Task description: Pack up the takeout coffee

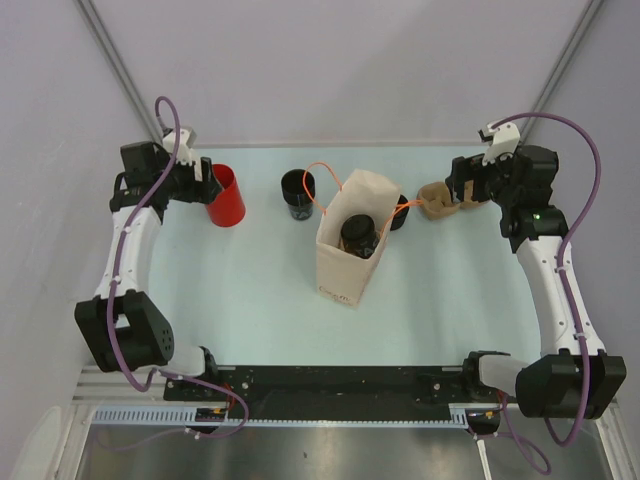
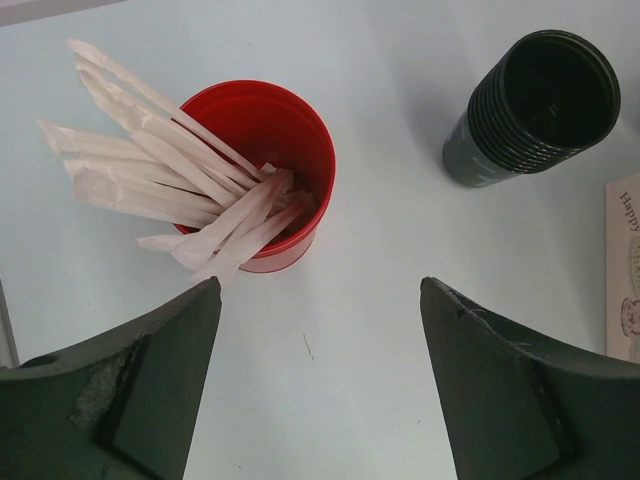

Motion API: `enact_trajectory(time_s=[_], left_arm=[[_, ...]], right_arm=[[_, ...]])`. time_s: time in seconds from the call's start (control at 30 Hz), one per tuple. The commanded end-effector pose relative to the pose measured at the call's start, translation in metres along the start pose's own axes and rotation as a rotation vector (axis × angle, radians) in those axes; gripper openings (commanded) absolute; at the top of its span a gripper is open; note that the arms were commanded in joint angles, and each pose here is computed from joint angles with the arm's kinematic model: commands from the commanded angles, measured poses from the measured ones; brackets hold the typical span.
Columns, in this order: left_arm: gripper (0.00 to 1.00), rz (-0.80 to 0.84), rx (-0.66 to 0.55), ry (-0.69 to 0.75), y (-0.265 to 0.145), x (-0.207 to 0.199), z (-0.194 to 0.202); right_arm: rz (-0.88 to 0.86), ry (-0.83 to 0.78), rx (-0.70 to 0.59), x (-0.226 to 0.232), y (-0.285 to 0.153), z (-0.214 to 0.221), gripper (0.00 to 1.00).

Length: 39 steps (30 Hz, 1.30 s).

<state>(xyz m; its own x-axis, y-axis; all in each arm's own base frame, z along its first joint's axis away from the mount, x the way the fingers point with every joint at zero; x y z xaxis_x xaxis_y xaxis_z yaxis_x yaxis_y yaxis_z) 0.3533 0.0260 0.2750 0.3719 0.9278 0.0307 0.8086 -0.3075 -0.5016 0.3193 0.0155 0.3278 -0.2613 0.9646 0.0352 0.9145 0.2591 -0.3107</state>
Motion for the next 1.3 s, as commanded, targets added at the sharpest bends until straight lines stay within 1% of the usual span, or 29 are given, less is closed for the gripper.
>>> enact_trajectory(time_s=[0.0,0.3,0.5,0.83,0.9,0.93,0.97,1.03,1.07,1.13,1.17,1.27], left_arm=[[0.85,-0.058,-0.068,0.059,-0.003,0.011,-0.019],[0.83,-0.100,-0.123,0.085,-0.008,0.014,-0.028],[0.80,-0.136,-0.084,0.075,0.000,0.021,-0.020],[0.78,-0.108,-0.049,0.059,0.015,0.025,-0.012],[0.75,-0.105,-0.039,0.056,0.018,0.026,-0.009],[0.74,-0.104,-0.041,0.059,0.018,0.026,-0.010],[0.70,-0.102,-0.039,0.057,0.018,0.026,-0.009],[0.66,-0.098,-0.042,0.057,0.019,0.025,-0.009],[0.61,-0.095,-0.039,0.052,0.020,0.025,-0.007],[0.56,-0.093,-0.041,0.051,0.020,0.025,-0.007],[0.51,-0.089,-0.043,0.051,0.019,0.023,-0.008],[0.41,-0.085,-0.046,0.049,0.019,0.023,-0.008]], right_arm=[[-0.019,0.005,-0.034,0.000,0.001,-0.006,1.00],[-0.032,0.012,-0.023,-0.001,0.003,-0.003,1.00],[-0.038,0.014,-0.023,-0.002,0.003,-0.003,1.00],[-0.048,0.025,-0.016,-0.003,0.002,-0.001,1.00],[-0.047,0.026,-0.014,-0.003,0.003,-0.001,1.00],[-0.049,0.027,-0.016,-0.003,0.003,-0.001,1.00],[-0.049,0.029,-0.012,-0.004,0.003,0.000,1.00],[-0.050,0.029,-0.010,-0.004,0.004,0.000,1.00],[-0.052,0.030,-0.009,-0.004,0.004,0.000,1.00],[-0.054,0.030,-0.008,-0.004,0.004,0.001,1.00],[-0.054,0.029,-0.008,-0.004,0.005,0.001,1.00],[-0.055,0.031,-0.006,-0.004,0.005,0.001,0.99]])
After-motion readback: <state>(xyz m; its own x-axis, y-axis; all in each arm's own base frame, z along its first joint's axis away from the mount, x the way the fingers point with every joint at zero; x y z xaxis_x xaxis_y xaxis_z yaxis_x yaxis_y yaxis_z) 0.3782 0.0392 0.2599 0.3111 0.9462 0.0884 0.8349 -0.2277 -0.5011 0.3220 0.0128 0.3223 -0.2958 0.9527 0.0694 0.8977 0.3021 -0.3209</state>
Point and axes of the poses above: each gripper's point midway between its finger pads, its own y axis out along the fingers, its own x axis along the line the jaws close on, z = x × y, the point moved 7 cm from there along -y, back along the fingers, and after that the axes turned 7 degrees about y, right-handed, at the moved point
